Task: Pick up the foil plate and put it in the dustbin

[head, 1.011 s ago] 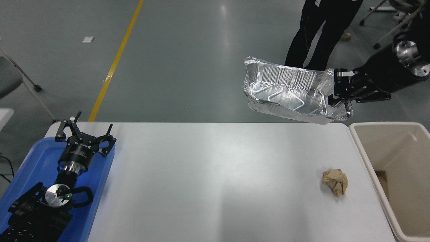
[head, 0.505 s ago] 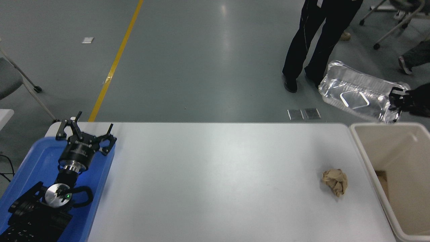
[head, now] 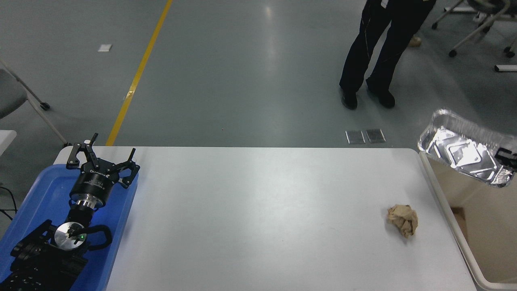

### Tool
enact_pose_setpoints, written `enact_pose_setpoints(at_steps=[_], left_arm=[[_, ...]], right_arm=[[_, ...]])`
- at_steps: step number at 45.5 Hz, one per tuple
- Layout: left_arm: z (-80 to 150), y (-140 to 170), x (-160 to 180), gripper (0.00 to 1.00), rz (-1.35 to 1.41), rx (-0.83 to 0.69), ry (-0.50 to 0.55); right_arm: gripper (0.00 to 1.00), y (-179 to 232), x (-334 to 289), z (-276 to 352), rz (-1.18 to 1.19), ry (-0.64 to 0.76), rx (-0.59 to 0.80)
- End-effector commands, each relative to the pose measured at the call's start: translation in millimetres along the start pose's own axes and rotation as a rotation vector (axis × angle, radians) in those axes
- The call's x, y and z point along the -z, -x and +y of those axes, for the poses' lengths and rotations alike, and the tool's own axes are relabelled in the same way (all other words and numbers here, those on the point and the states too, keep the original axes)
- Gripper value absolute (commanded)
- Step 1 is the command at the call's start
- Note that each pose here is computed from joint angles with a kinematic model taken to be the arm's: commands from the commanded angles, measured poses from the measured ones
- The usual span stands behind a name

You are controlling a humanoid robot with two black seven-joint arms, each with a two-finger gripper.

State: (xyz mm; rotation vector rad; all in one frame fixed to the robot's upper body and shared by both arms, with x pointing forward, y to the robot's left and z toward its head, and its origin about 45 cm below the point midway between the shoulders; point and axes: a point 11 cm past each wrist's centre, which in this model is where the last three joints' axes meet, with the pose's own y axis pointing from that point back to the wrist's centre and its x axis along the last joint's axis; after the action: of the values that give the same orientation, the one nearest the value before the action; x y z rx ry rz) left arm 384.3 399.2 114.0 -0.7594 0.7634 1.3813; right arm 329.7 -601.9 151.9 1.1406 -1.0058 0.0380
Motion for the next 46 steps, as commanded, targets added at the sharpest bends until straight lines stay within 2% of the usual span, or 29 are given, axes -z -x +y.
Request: enact_pose_setpoints(at_steps=[1,19,20,21,23,24,35,46], left_arm=[[0.2,-0.4,-0.7,0.99,0.002,-0.002,0.005],[0.2,-0.4,-0.7,0.99,0.002,-0.002,0.005],[0.2,-0.4,-0.7,0.99,0.002,-0.002,0.005],[0.2,-0.4,-0.7,0.99,0.002,-0.002,0.005],[0.2,-0.4,-0.7,0.99,0.002,-0.002,0.005],[0.2,-0.4,-0.7,0.99,0.002,-0.002,0.005],[0.2,-0.4,-0.7,0.99,0.002,-0.002,0.005],[0.2,-0.4,-0.7,0.99,0.002,-0.002,0.005]], right_arm=[[0.0,48.8,-49.0,-11.9,-0.036,0.082,-0.055],[0.0,64.4,-54.9,-14.7,-0.074,0.086,-0.071],[0.05,63.7,-54.3,-14.7,-0.081,0.085,-0.073],[0.3,63.7,-54.3,-14.6,-0.087,0.084,-0.074],[0.9,62.5,-53.5,-14.6,-0.102,0.08,-0.08],[1.0,62.2,-49.9,-14.8,-0.117,0.072,-0.071],[1.0,59.5,-49.5,-14.1,-0.157,0.057,-0.072],[1.0,34.3,0.6,-12.0,-0.18,-0.07,-0.043]])
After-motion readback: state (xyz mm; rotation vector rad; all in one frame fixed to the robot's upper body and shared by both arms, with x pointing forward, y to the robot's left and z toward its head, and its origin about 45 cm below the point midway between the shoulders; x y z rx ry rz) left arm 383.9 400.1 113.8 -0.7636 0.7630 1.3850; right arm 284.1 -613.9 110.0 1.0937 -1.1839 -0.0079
